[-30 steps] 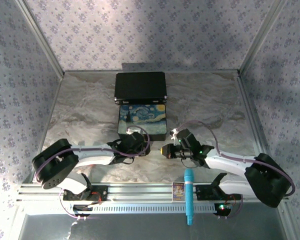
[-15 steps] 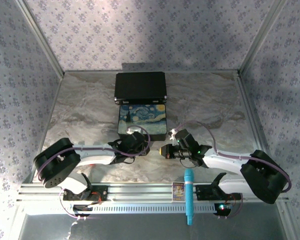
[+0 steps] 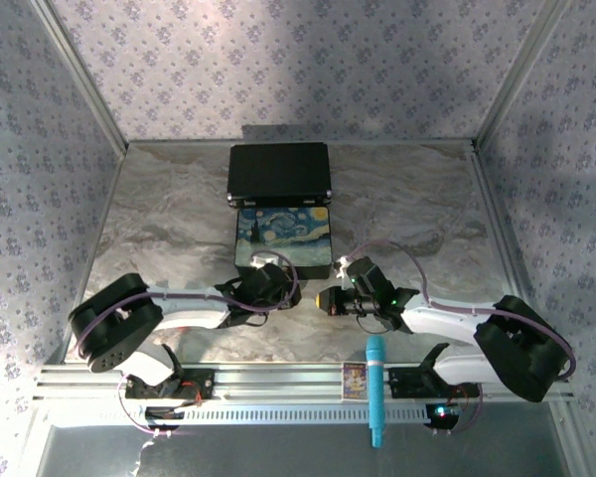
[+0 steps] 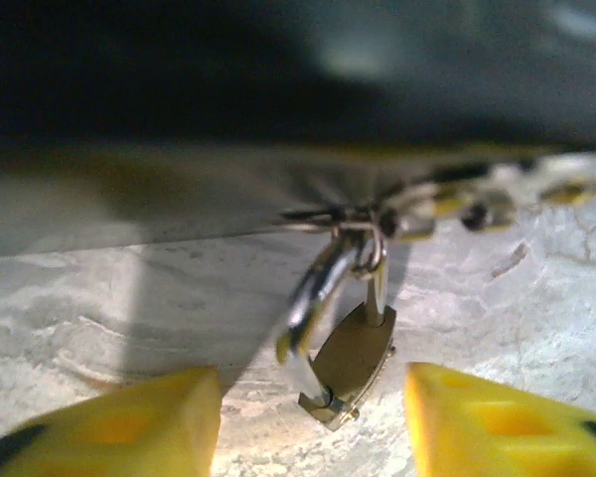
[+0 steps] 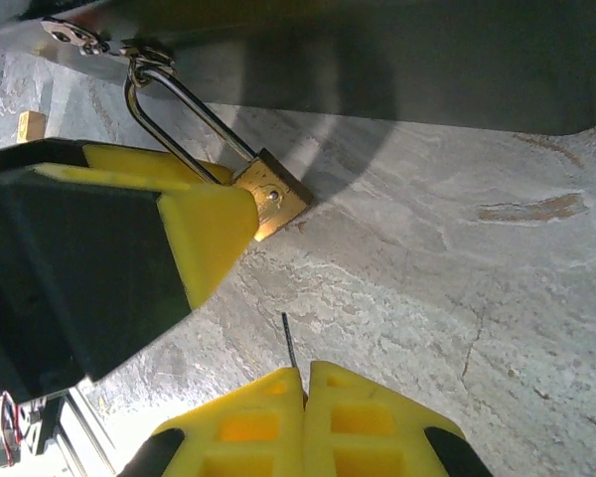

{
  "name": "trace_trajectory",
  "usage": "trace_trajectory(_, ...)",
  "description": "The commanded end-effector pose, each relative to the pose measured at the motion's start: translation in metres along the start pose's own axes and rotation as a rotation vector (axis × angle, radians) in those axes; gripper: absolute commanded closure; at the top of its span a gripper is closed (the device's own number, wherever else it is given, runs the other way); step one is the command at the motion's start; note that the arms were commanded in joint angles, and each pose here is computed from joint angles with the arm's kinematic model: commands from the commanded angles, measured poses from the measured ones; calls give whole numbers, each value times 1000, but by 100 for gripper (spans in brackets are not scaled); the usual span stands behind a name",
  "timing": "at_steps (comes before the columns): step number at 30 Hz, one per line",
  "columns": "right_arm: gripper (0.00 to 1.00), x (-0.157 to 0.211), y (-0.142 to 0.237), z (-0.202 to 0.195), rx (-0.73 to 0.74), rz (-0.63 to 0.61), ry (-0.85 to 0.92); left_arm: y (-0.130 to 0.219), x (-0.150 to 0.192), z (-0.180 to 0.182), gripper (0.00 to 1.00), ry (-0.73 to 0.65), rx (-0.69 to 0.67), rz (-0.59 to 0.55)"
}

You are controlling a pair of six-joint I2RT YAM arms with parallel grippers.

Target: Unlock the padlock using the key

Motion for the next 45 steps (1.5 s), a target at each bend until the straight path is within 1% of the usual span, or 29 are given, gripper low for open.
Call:
trace_trajectory(1,100,-5,3,6,-8,-17,2,-4,0,5,38,8,-56,-37)
trace_trajectory(3,100,-5,4,4,-5,-22,-4,-7,-2,2,37,-7,-86,-31)
trace_trajectory(5,100,-5,5,3,-5,-25,-7,-8,-3,1,38,-41,-170,-21)
trace_trajectory(7,100,-4,6,2,-1,-28,-9,-11,-4,0,39,-55,-218,2)
trace_trajectory(11,100,-4,9,1,9,-32,-14,-15,1,3,47,-45,-237,24)
trace_trajectory(12,100,-4,10,1,10,-35,-13,-15,3,4,51,-43,-243,31)
trace_trajectory(15,100,-3,12,-1,12,-48,-16,-11,7,7,57,-30,-228,39)
trace_trajectory(18,100,-3,12,-3,20,-50,-21,-6,10,11,60,-25,-219,40)
trace_trajectory(24,100,-3,8,-2,14,-34,-21,-4,13,10,60,-30,-172,31)
trace_trajectory(28,100,-3,7,-1,9,-39,-21,-6,11,4,61,-17,-84,-2)
trace_trajectory(30,100,-2,7,0,8,-39,-19,-6,8,1,67,-11,-61,-13)
trace_trajectory(32,100,-2,7,1,10,-38,-17,-6,7,-1,70,-11,-57,-8)
trace_trajectory(39,100,1,6,0,11,-39,-15,-5,15,7,82,9,-90,14)
trace_trajectory(42,100,0,4,2,-2,-34,-7,-5,16,7,85,24,-51,10)
trace_trajectory(45,100,-1,3,5,-37,-27,-2,-2,15,4,95,50,10,13)
Point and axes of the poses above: each hand's point on the last joint's axis, 136 mm out from that joint toward the fingers, its own y axis back along the fingers, its own z axis along the line the jaws close on, x = y × z, the point moved 9 cm from there along y, back along the fingers, and after that the axes turned 13 degrees about -y, right-handed, at the moved point
